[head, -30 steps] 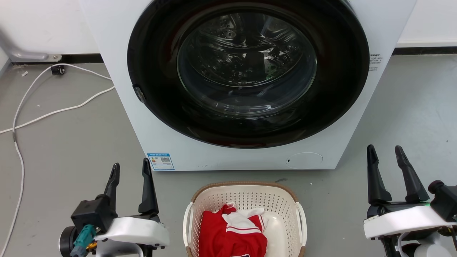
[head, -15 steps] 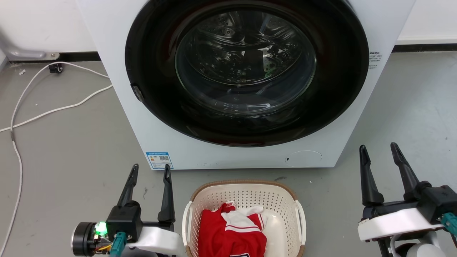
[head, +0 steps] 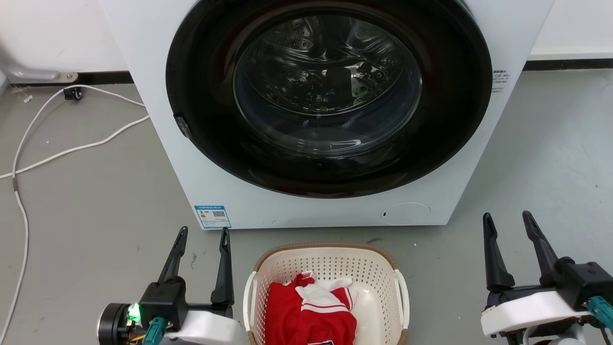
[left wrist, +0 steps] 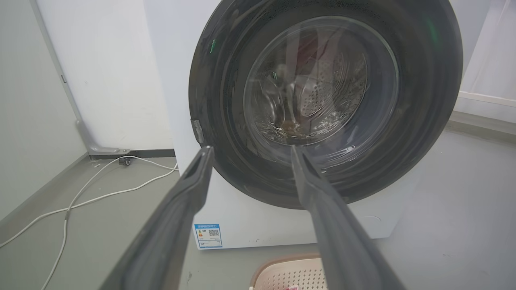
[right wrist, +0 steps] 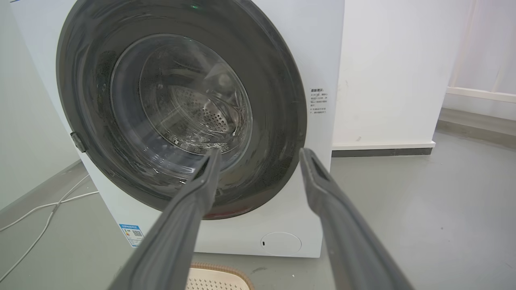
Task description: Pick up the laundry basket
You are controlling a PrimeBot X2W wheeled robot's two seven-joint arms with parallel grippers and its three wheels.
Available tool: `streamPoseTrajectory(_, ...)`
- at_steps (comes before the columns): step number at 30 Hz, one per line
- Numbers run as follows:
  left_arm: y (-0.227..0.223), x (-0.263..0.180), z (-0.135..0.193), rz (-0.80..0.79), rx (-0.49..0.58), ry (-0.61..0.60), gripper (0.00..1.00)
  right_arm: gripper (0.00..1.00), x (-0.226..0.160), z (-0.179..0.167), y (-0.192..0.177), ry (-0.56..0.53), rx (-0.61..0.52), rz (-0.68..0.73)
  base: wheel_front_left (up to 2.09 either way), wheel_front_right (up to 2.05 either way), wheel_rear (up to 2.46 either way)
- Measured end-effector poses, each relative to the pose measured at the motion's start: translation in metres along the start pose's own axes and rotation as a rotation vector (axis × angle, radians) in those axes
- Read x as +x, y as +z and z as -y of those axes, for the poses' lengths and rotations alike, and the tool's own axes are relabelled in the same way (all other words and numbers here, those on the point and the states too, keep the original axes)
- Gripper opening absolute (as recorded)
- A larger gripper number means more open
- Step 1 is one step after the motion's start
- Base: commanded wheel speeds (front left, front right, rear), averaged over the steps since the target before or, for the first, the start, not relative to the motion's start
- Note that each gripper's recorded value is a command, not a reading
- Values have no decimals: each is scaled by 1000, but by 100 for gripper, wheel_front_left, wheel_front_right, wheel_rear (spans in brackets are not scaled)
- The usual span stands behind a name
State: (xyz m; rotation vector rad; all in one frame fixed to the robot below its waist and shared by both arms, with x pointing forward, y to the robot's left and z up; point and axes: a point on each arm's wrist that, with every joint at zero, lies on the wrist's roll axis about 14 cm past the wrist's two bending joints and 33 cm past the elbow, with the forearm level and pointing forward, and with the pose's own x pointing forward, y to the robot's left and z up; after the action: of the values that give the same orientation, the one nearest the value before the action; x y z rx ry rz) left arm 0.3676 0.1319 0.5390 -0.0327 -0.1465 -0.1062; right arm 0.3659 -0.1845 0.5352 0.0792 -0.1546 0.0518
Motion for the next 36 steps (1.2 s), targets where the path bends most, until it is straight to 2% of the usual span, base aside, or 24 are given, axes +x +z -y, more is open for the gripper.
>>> streamPoseTrajectory(7, -2, -1, 3, 9, -2, -25, 100, 100, -2, 0, -6, 4, -28, -14, 0, 0, 0)
streamPoseTrajectory(14, -11, -6, 4, -11, -64, -32, 100, 100, -2, -5, -7, 23, -48, -12, 0, 0, 0)
streamPoseTrajectory(23, -17, -8, 3, -19, -25, -55, 100, 100, -3, -5, -8, 27, -74, -9, 0, 0, 0)
streamPoseTrajectory(27, -29, -12, 11, -56, 0, -100, 100, 100, -2, -5, -9, 27, -73, -13, 0, 0, 0)
streamPoseTrajectory(36, -29, -13, 7, -57, -1, -84, 100, 100, -2, -6, -8, 28, -63, -8, 0, 0, 0)
